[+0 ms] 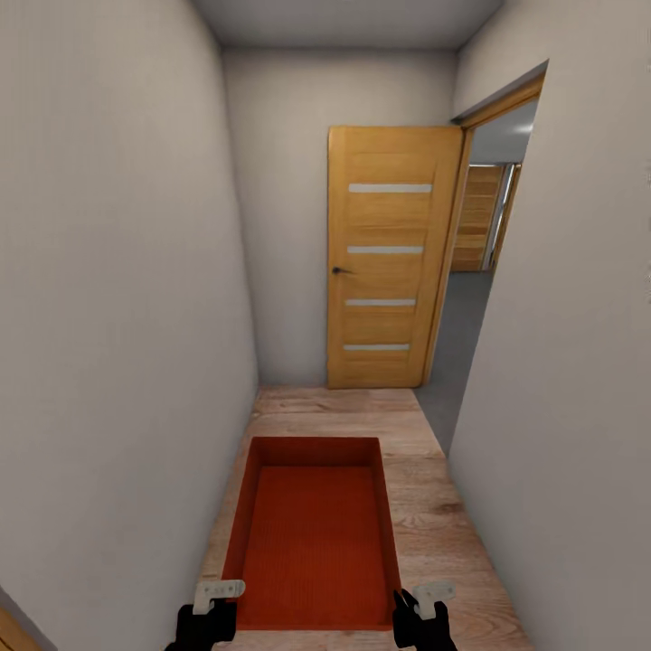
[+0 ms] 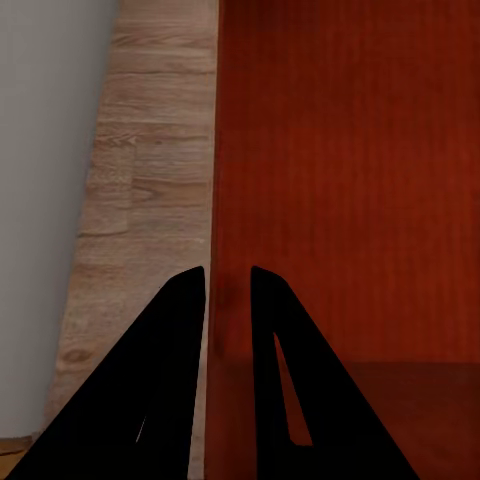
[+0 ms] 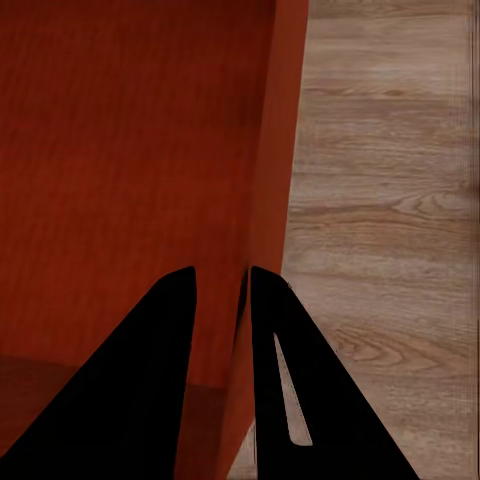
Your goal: Move the two storage containers from the living room to the garage. In the garage, place one container on the floor and stack the other container on top of it (either order is fine).
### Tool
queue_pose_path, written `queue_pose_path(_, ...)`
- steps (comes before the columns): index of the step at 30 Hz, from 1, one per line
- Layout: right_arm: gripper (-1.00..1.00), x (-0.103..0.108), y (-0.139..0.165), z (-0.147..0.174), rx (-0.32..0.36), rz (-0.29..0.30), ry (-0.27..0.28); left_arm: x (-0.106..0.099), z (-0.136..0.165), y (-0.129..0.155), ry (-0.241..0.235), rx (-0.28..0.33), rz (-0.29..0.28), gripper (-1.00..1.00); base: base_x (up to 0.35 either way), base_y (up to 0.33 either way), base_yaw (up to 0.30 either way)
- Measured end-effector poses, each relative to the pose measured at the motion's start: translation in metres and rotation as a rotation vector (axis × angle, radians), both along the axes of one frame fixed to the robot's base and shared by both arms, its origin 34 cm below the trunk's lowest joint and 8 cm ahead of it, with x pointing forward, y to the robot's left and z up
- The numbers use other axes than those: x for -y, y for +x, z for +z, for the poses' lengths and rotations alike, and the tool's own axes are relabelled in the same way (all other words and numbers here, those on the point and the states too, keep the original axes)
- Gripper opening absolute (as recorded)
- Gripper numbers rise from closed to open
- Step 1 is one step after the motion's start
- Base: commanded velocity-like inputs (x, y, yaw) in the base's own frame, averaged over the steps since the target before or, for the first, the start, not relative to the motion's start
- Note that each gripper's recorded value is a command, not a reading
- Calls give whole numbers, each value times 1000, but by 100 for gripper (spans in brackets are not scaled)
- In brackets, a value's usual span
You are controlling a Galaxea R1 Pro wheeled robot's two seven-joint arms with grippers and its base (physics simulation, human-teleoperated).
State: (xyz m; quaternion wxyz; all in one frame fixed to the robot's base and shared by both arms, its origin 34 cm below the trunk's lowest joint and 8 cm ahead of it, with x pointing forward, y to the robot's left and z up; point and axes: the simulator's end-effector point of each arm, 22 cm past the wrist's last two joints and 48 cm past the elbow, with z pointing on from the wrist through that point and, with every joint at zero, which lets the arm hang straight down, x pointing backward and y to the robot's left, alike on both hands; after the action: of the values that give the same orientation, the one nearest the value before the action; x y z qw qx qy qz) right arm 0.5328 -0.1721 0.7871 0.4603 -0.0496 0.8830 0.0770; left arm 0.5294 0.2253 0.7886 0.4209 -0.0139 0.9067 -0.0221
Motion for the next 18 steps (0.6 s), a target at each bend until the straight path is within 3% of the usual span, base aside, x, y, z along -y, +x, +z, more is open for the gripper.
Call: queue_pose_path(18,-100,0,0,0,0,0,0,0,0,0,0,0,0,-100,326,0,-14)
